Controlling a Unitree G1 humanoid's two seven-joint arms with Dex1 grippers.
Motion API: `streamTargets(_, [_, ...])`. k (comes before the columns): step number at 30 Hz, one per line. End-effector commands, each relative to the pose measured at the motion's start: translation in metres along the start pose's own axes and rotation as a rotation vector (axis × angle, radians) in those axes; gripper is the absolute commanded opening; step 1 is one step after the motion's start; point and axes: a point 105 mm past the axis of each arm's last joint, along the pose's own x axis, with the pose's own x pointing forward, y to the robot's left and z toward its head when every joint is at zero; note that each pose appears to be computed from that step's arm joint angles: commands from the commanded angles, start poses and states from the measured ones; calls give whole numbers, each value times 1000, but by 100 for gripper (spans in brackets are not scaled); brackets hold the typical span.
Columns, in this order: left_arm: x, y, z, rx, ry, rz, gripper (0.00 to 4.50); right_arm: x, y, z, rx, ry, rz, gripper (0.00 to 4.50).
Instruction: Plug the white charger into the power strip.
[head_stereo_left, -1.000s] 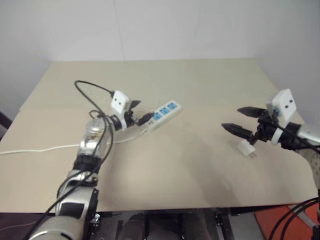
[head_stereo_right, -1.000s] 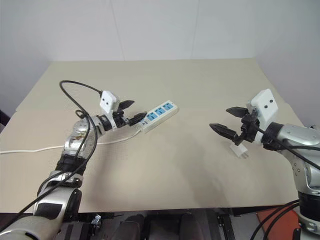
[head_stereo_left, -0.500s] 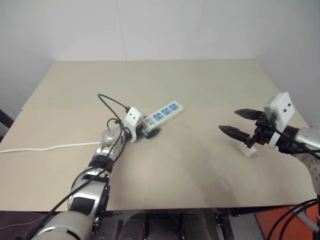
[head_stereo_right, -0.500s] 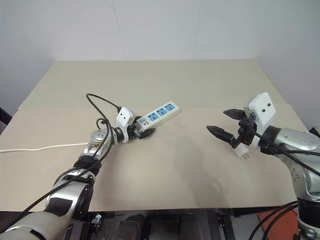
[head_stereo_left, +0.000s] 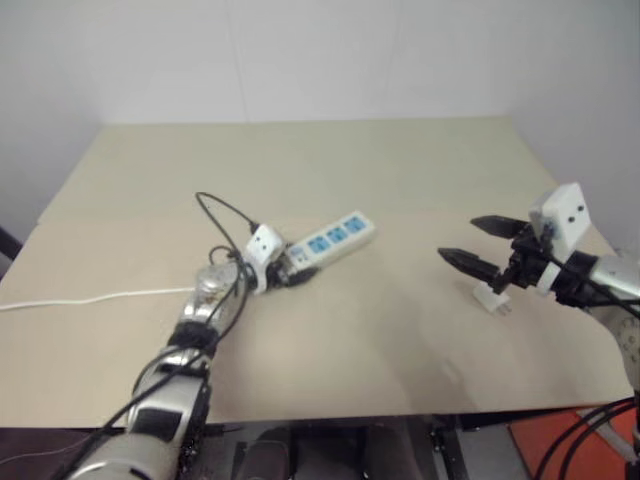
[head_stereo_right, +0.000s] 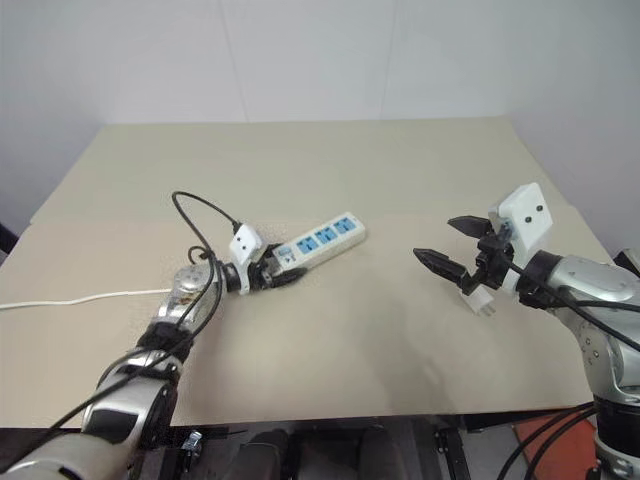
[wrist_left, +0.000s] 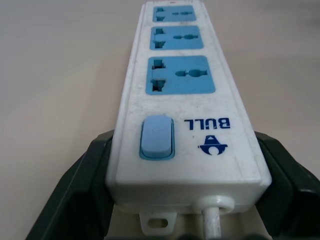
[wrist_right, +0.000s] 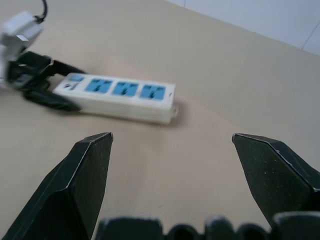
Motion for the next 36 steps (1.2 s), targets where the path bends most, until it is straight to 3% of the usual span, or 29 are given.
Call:
streamTargets(1, [-9, -10, 36, 81, -49, -44, 331, -5, -1, 11, -28, -27, -16, 450])
streamTargets(6, [-18, -24, 19, 82, 35, -30, 331, 0, 2, 11, -19, -32, 3, 450])
streamTargets(9, [-22, -32, 6, 68, 88, -55, 437, 3, 3, 10, -14, -34, 7, 450])
streamTargets(10, [-23, -35, 3, 63, 94, -67, 448, 4, 3, 10, -13, -34, 9, 450])
streamTargets(15, [-31, -42, 2, 48, 81, -89, 448, 3, 5, 10, -7, -35, 16, 450])
streamTargets(25, [-44, -25, 12, 112, -32, -52, 448, 3, 7, 11, -1, -39, 16, 450])
streamTargets(31, [-34, -33, -7, 89, -31, -110, 448, 4, 8, 18, -13, -53, 17, 450])
streamTargets(36, [-26, -25, -25, 77, -11, -39, 448, 2, 10, 21, -17, -61, 17, 450])
